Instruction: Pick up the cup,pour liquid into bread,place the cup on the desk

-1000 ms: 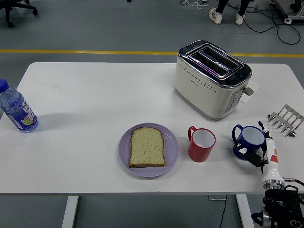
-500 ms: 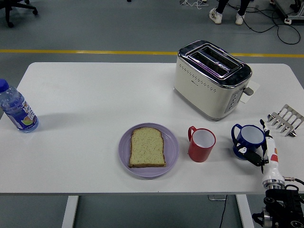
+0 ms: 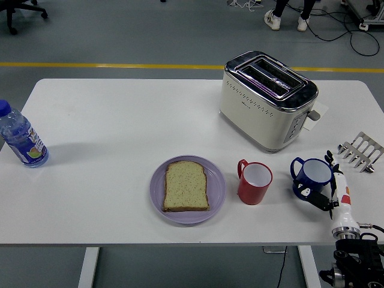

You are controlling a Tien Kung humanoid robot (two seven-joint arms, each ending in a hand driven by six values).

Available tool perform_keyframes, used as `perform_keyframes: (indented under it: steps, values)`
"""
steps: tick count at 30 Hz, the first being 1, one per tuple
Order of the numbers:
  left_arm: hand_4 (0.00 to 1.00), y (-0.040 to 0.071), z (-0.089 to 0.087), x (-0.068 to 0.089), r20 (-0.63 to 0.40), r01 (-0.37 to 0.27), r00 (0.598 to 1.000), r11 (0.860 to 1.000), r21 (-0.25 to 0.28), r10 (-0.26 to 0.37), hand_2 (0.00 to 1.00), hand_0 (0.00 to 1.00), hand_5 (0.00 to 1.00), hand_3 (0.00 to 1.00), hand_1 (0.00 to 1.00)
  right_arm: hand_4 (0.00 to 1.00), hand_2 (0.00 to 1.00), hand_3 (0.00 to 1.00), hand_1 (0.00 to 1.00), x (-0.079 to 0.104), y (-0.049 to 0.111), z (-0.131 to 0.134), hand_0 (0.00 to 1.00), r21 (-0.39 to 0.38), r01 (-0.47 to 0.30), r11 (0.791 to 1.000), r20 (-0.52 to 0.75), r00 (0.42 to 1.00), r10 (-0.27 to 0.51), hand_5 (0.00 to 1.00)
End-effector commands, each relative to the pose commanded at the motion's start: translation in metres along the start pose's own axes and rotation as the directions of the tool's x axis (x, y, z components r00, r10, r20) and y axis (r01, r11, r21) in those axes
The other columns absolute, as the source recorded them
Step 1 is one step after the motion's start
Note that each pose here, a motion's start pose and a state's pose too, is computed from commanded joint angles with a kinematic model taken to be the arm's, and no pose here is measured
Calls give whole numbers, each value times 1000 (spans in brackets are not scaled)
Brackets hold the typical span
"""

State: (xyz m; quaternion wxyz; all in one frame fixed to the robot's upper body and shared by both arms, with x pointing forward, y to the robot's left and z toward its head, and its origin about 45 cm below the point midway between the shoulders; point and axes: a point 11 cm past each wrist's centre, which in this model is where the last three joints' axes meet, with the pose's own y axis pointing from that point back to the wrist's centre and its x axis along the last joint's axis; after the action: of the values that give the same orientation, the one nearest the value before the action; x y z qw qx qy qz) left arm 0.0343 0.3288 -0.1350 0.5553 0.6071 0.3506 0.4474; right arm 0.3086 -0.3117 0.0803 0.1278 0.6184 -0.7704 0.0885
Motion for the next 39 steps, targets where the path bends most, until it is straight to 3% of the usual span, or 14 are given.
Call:
perform_keyframes:
  steps: [11, 17, 22, 23, 24, 28, 29, 32, 34, 35, 39]
  values:
    - [324, 0, -3, -1, 6, 2, 1000, 1000, 5, -2, 655, 635, 840, 554, 647, 938, 998, 998, 867, 12, -2, -37, 983, 104, -21, 994, 20, 1000, 19, 2]
    - [323, 0, -6, -2, 9, 4, 1000, 1000, 10, -4, 656, 637, 840, 550, 647, 938, 968, 998, 850, 22, -7, -70, 961, 178, -86, 980, 89, 993, 71, 30]
    - [323, 0, -6, -2, 13, 4, 1000, 1000, 10, -4, 656, 637, 840, 550, 647, 938, 968, 998, 850, 34, -15, -87, 961, 154, -104, 983, 218, 973, 69, 30]
    - [323, 0, -6, -2, 11, 4, 1000, 1000, 10, -4, 656, 635, 839, 550, 647, 782, 832, 845, 750, 38, -16, -91, 824, 155, -112, 982, 266, 962, 68, 105]
    - [323, 0, -6, -2, 10, 4, 1000, 1000, 9, -4, 656, 635, 839, 550, 647, 782, 832, 845, 750, 39, -17, -92, 824, 150, -118, 982, 293, 954, 70, 105]
    - [323, 0, -3, -1, 6, 3, 1000, 1000, 4, -3, 656, 635, 839, 550, 647, 782, 832, 845, 750, 49, -20, -106, 824, 157, -153, 976, 471, 880, 62, 105]
    - [323, 0, -2, -1, 5, 2, 1000, 1000, 3, -2, 656, 636, 839, 553, 647, 721, 714, 686, 677, 51, -20, -107, 751, 153, -158, 976, 510, 858, 59, 160]
    - [323, 0, -1, 0, 2, 2, 1000, 1000, 1, -2, 656, 636, 839, 553, 647, 721, 714, 686, 677, 56, -22, -108, 751, 130, -169, 977, 615, 786, 54, 160]
    - [323, 0, 0, 0, 1, 1, 1000, 1000, 0, -1, 656, 636, 839, 553, 647, 721, 714, 686, 677, 59, -24, -106, 751, 105, -164, 981, 695, 718, 45, 160]
    - [323, 0, 0, 0, 0, 1, 1000, 1000, -1, -1, 656, 635, 839, 553, 647, 678, 675, 633, 652, 62, -26, -102, 720, 81, -157, 984, 728, 684, 49, 217]
    - [323, 0, 1, 0, -2, 1, 1000, 1000, -3, -1, 656, 635, 839, 553, 647, 678, 675, 633, 652, 70, -30, -90, 720, 17, -121, 992, 849, 526, 50, 217]
